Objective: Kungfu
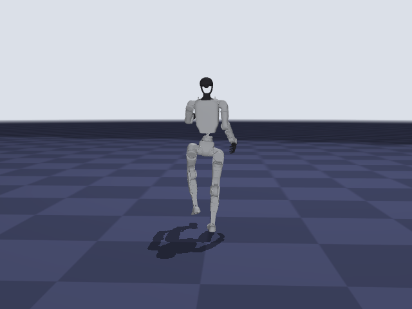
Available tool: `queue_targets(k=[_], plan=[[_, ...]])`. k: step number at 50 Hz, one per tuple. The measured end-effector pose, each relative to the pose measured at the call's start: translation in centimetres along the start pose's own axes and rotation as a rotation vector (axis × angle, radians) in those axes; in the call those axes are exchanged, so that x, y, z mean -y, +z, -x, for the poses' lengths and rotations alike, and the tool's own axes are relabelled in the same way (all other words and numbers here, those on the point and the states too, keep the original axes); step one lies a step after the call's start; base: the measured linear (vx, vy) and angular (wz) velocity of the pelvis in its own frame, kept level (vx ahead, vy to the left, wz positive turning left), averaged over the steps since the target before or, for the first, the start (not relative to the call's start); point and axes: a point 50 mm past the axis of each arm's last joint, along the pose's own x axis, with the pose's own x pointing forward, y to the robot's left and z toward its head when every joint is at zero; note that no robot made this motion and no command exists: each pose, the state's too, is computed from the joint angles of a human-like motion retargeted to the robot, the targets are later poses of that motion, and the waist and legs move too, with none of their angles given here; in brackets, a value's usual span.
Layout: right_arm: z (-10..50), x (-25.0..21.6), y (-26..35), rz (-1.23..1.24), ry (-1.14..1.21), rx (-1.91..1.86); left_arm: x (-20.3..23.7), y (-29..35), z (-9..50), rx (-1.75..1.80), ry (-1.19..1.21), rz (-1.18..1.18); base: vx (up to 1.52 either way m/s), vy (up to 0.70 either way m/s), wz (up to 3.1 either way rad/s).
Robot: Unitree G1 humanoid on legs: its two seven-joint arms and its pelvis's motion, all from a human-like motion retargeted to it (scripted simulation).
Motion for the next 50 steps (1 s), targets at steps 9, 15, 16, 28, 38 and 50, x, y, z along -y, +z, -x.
queue_targets(k=[9, 15, 16, 28, 38, 50], plan=[[-8.1, -8.7, 10.1, -0.719, 0.465, 0.271, 5.0, 2.8, -4.2, 0.360, -0.181, 0.175, 0.29, 0.29, -2.47], [-9.2, -16.1, 12.7, -0.783, 0.776, 0.161, 10.1, -3.0, -3.8, 0.283, -0.343, 0.443, 0.20, 0.57, -3.69], [-9.4, -16.8, 13.0, -0.774, 0.807, 0.138, 11.2, -4.3, -3.8, 0.251, -0.341, 0.473, 0.04, 0.64, -2.89], [-9.0, -16.0, 11.6, -0.306, 0.863, 0.122, 18.9, -11.2, -2.6, 0.057, -0.266, 0.721, 0.14, 0.44, -0.86], [-8.3, -14.0, 18.7, 0.236, 1.006, 0.577, 11.2, -10.2, -1.3, -0.053, -0.214, 0.762, 0.24, 0.17, -0.63], [1.4, -14.3, 41.8, 0.482, 1.218, 1.308, 7.5, -15.8, 7.0, -0.447, 0.274, 0.788, -0.01, 0.23, -0.74]])
